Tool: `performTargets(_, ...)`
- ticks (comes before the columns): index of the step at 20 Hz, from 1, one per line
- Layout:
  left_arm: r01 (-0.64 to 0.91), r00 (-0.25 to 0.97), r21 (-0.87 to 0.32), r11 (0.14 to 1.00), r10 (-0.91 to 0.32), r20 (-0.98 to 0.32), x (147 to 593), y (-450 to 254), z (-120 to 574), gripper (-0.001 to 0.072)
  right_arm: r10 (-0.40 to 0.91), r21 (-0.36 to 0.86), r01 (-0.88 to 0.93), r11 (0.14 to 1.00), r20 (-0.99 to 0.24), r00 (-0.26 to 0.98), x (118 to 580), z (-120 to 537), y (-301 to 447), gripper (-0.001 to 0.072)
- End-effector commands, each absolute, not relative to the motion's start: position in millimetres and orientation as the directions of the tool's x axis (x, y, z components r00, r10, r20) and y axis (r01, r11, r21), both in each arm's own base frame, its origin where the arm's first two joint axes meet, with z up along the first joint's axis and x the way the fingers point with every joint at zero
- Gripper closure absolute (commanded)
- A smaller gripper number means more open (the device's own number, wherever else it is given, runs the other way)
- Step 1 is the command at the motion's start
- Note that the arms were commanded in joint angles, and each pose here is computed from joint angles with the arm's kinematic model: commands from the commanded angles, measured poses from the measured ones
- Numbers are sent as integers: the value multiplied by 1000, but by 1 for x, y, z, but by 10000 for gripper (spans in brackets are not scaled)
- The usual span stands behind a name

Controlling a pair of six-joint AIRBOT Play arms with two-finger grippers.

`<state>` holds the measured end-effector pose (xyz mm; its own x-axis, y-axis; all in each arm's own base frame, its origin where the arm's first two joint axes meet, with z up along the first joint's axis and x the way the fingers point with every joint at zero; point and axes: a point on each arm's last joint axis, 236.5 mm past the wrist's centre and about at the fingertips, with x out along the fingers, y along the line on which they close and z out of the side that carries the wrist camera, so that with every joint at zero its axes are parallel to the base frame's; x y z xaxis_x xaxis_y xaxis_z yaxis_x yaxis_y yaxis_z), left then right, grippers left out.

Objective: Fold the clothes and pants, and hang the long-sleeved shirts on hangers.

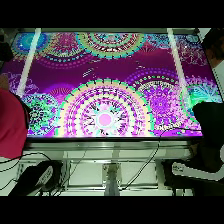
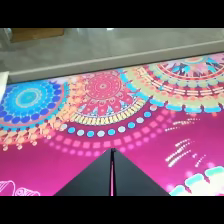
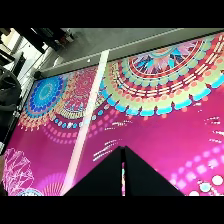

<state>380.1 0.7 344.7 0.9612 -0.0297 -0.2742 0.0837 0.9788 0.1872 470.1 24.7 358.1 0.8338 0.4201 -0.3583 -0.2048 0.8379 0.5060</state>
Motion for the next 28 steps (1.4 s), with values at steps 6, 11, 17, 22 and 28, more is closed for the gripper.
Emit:
performTargets(6,35,941,284,958,64,-333,378,23,330,700,420,506,-205,838,-358,834,470,358,25,693)
performTargets(11,37,758,398,917,234,-609,362,65,252,699,420,506,-205,838,-358,834,470,358,25,693)
performTargets(17,-8,604,370,929,300,-738,362,82,202,700,420,506,-205,838,-358,834,470,358,25,692)
performTargets(22,-58,476,477,877,444,-759,349,126,180,699,422,508,-206,836,-356,834,470,359,25,693)
performTargets(28,-274,300,532,801,597,-744,305,220,147,423,423,508,-206,836,-359,832,470,358,25,402)
